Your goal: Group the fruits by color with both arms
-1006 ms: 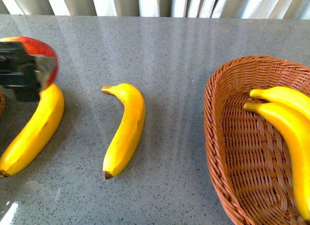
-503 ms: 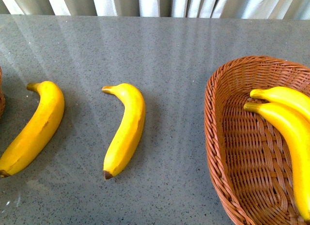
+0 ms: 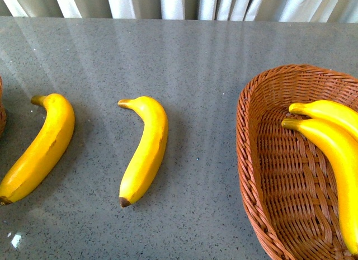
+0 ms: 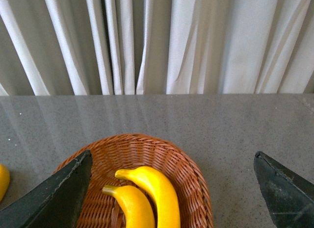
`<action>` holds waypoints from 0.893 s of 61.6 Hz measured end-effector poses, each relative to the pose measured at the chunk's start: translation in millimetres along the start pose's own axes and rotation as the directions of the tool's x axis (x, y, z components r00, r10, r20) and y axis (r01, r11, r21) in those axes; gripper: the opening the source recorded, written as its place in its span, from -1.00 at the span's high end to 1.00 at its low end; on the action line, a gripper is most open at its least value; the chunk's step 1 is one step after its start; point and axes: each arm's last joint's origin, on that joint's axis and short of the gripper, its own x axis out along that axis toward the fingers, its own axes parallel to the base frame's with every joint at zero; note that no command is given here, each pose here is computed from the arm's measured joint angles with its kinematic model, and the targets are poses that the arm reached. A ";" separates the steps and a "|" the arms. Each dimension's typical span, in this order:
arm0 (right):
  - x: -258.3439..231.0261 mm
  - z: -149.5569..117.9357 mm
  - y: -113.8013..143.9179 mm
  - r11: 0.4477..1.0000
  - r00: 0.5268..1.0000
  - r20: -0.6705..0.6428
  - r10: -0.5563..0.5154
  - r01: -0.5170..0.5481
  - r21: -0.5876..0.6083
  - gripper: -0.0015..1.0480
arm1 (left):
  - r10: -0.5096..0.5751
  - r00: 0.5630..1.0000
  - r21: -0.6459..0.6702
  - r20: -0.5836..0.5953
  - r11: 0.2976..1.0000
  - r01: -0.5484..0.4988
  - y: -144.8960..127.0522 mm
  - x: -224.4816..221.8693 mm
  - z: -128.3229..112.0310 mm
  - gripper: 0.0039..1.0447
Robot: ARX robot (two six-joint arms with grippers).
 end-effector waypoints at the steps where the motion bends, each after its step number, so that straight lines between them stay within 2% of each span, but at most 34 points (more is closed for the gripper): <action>1: 0.0 0.0 0.0 1.000 1.000 0.000 0.000 0.000 0.000 -0.82 | 0.000 1.000 0.000 0.001 1.000 0.000 -0.1 -0.4 -0.4 -0.82; 17: 0.0 0.0 0.0 1.000 1.000 0.000 0.000 0.000 0.000 -0.82 | -0.013 0.996 0.016 0.092 1.000 0.012 -6.9 -12.9 7.9 -0.83; 22: 0.0 0.0 0.0 1.000 1.000 0.000 0.000 0.000 0.000 -0.82 | -0.065 0.986 0.046 0.152 0.997 0.059 -10.1 -18.5 13.4 -0.78; 25: 0.0 -0.1 0.0 1.000 1.000 -0.001 -0.001 0.001 0.000 -0.82 | -0.145 0.953 0.156 0.265 0.982 0.106 -15.6 -23.1 25.4 -0.61; 28: -0.1 0.1 -0.1 1.000 1.000 0.001 -0.002 0.002 0.000 -0.82 | -0.175 0.934 0.209 0.311 0.971 0.112 -23.4 -30.3 32.9 -0.44; 33: 0.0 -0.1 0.0 1.000 1.000 -0.001 -0.001 0.001 0.000 -0.82 | -0.208 0.928 0.234 0.310 0.963 0.138 -33.7 -44.9 32.1 -0.17; 38: 0.0 0.0 0.0 1.000 1.000 0.000 -0.001 0.001 0.000 -0.82 | -0.189 0.925 0.239 0.330 0.964 0.112 -41.1 -57.9 28.8 0.11; 43: 0.0 0.0 0.0 1.000 1.000 0.000 -0.001 0.001 0.000 -0.82 | -0.217 0.907 0.272 0.361 0.955 0.120 -46.4 -64.6 29.1 0.38; 48: 0.0 0.0 0.0 1.000 1.000 0.000 -0.001 0.001 0.000 -0.82 | -0.187 0.913 0.258 0.362 0.962 0.095 -49.7 -65.3 26.7 0.66; 52: 0.0 0.0 0.0 1.000 1.000 0.000 0.000 0.000 0.000 -0.82 | -0.192 0.913 0.260 0.361 0.961 0.100 -56.5 -66.1 24.1 0.97; 55: 0.0 0.0 0.0 1.000 1.000 0.000 0.000 0.000 0.000 -0.82 | -0.197 0.911 0.263 0.361 0.959 0.103 -60.3 -66.5 22.9 0.98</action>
